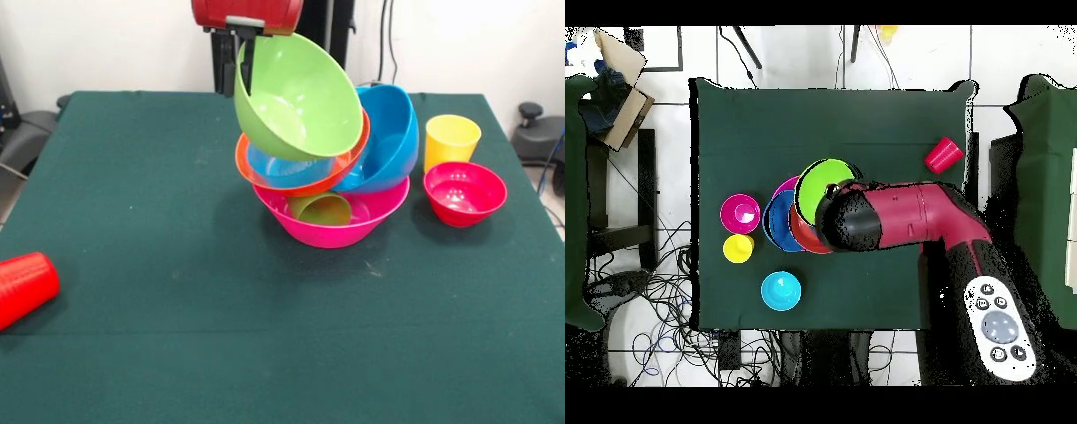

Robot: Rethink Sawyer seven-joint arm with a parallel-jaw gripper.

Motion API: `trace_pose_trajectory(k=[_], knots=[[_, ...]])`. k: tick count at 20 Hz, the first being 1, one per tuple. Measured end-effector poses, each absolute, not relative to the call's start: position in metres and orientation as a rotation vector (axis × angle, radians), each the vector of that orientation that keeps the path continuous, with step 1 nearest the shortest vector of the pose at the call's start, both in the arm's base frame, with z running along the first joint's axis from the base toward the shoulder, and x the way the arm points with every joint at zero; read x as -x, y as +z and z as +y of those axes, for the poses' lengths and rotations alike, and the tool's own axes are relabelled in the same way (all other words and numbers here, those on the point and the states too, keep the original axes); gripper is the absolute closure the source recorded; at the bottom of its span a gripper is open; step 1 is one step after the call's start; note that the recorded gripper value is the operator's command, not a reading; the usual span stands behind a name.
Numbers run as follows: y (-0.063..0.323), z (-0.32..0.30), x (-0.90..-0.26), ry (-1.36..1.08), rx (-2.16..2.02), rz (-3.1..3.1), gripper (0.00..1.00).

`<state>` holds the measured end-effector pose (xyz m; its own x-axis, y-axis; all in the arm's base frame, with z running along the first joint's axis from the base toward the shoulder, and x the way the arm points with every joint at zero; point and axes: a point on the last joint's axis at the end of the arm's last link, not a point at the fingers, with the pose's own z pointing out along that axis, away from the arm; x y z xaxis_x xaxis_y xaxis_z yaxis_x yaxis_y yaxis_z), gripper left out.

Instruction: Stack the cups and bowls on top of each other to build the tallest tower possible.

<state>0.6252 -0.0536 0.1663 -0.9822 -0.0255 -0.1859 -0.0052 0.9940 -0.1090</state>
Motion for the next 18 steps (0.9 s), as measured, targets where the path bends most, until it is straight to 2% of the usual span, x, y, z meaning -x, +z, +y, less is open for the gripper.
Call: trace_pose_trajectory(k=[10, 18], knots=[[0.138, -0.061, -0.576, -0.175, 0.025, 2.933, 1.00], [0.132, -0.050, -0.553, -0.224, 0.049, 2.971, 1.00]])
